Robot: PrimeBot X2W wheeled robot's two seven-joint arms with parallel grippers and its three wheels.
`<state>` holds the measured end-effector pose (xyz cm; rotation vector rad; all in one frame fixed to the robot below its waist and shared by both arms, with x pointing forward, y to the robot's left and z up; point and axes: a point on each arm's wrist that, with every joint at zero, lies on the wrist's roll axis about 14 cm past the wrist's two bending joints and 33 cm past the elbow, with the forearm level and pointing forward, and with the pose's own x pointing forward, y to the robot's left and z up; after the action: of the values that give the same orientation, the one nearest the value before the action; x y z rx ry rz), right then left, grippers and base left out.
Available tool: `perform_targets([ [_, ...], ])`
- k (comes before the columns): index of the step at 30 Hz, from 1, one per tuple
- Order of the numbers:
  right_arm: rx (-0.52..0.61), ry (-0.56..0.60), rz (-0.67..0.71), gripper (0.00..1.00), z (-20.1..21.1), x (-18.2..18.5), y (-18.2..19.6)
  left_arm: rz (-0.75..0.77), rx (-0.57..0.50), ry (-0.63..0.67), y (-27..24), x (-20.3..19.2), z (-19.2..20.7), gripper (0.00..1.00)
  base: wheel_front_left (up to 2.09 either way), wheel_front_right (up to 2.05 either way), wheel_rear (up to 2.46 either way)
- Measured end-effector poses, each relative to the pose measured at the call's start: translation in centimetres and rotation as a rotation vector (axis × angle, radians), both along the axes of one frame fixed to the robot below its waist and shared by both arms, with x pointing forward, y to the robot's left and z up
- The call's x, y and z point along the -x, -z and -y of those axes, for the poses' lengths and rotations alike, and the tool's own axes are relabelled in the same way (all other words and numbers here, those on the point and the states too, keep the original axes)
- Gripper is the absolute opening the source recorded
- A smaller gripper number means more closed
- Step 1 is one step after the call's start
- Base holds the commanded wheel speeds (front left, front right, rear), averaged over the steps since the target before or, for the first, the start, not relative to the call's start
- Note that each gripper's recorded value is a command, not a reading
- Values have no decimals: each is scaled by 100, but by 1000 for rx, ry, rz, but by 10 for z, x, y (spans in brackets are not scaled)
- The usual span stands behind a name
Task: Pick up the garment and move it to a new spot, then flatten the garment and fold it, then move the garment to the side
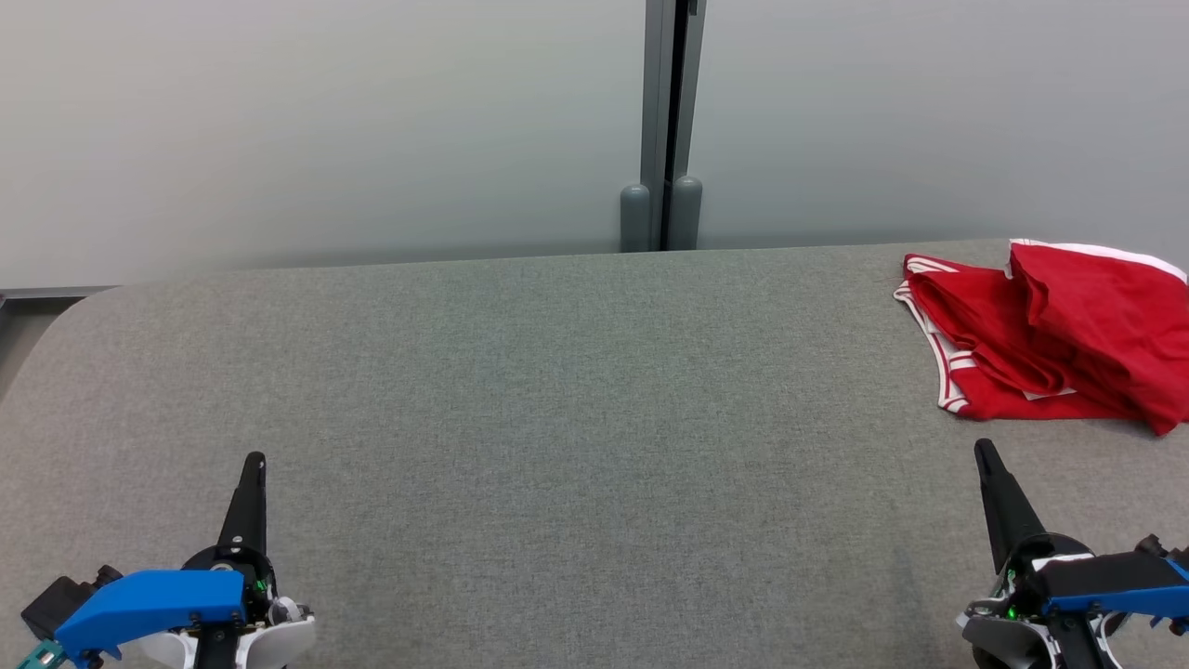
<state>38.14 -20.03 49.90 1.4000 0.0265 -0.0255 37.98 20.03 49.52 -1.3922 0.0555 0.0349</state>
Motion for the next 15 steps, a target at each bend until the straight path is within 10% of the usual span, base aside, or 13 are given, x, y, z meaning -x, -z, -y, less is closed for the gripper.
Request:
perform_targets([
  [15, -109, 0, 18, 0, 0, -4, -4, 28, 116, -11, -5, -5, 0, 0, 0, 0, 0],
])
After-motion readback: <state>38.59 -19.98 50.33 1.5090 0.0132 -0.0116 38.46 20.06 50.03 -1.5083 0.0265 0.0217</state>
